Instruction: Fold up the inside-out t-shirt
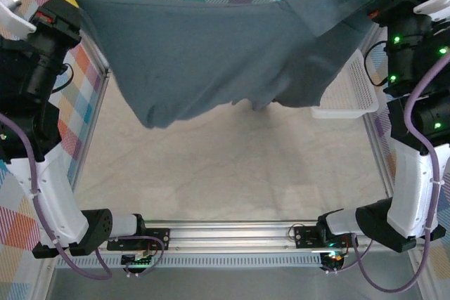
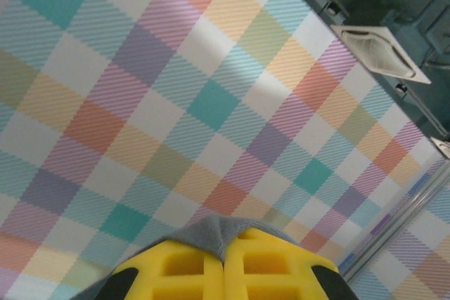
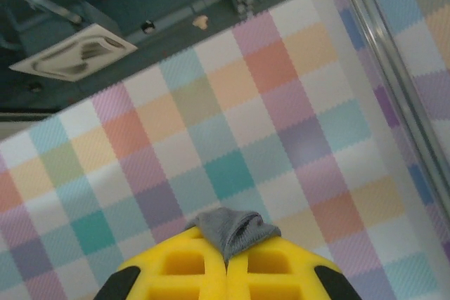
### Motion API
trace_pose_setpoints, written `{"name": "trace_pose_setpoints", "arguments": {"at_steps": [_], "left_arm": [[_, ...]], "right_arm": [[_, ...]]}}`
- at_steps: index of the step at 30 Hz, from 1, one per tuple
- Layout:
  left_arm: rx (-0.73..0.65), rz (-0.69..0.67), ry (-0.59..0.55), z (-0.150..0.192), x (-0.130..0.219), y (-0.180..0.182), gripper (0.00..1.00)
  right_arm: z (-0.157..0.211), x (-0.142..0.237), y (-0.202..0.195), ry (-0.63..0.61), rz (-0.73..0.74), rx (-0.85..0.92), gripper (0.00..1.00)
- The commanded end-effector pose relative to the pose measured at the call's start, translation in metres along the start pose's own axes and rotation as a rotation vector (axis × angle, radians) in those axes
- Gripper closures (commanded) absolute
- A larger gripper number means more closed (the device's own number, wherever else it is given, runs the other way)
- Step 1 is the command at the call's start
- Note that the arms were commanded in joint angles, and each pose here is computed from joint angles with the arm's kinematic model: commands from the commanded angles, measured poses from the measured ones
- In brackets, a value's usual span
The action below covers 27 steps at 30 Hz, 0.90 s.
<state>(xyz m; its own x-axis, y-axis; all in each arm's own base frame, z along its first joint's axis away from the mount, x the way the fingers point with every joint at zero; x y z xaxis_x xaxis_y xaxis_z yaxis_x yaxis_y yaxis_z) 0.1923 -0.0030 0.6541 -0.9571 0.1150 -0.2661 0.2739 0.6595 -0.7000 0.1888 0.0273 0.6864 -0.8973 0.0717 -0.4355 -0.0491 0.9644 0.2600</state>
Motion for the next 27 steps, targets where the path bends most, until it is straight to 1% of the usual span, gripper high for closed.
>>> {"name": "trace_pose_setpoints", "arguments": {"at_steps": [1, 5, 8, 11, 14, 16, 19, 21, 24, 27], "left_arm": [[-0.077, 0.053, -0.140, -0.023, 0.036, -0.027, 1.00], [-0.106, 0.085, -0.196, -0.032, 0.058, -0.042, 1.00], [-0.116, 0.095, -0.213, -0.035, 0.064, -0.046, 1.00], [-0.113, 0.046, -0.202, -0.031, 0.052, -0.035, 1.00], [-0.091, -0.024, -0.140, -0.017, 0.018, -0.007, 1.00], [-0.070, -0.062, -0.067, -0.001, -0.015, 0.017, 1.00], [-0.053, -0.152, 0.046, 0.027, -0.065, 0.061, 1.00], [-0.043, -0.245, 0.108, 0.049, -0.094, 0.099, 1.00], [-0.029, -0.416, 0.210, 0.092, -0.133, 0.168, 1.00], [-0.010, -0.524, 0.309, 0.140, -0.167, 0.234, 1.00]], "right_arm": [[-0.054, 0.032, -0.001, -0.184, -0.067, -0.048, 1.00], [-0.074, 0.050, -0.002, -0.250, -0.114, -0.066, 1.00], [-0.083, 0.060, -0.001, -0.279, -0.153, -0.080, 1.00], [-0.081, 0.056, 0.000, -0.281, -0.148, -0.063, 1.00], [-0.061, 0.033, 0.003, -0.236, -0.099, 0.016, 1.00], [-0.036, 0.007, 0.007, -0.179, -0.062, 0.107, 1.00], [0.018, -0.037, 0.012, -0.077, -0.011, 0.227, 1.00], [0.060, -0.066, 0.018, 0.006, -0.012, 0.305, 1.00], [0.134, -0.109, 0.023, 0.155, -0.011, 0.388, 1.00], [0.208, -0.144, 0.024, 0.281, 0.008, 0.426, 1.00]]}}
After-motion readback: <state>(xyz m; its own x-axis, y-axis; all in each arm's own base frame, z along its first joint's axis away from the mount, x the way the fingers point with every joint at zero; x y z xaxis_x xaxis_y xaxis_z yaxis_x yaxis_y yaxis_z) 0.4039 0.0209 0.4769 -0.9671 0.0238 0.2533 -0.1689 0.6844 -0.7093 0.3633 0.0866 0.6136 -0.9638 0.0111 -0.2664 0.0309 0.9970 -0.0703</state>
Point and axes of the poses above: each hand's point on the last joint's axis, 136 mm out from that joint toward the fingers, its own x axis back along the fingers, its own y axis along the line the jaws close on, z = x × y, the point moved 8 cm from there along x, back along the fingers, and after that the axes turned 9 degrees about x, right-handed, at the moved point
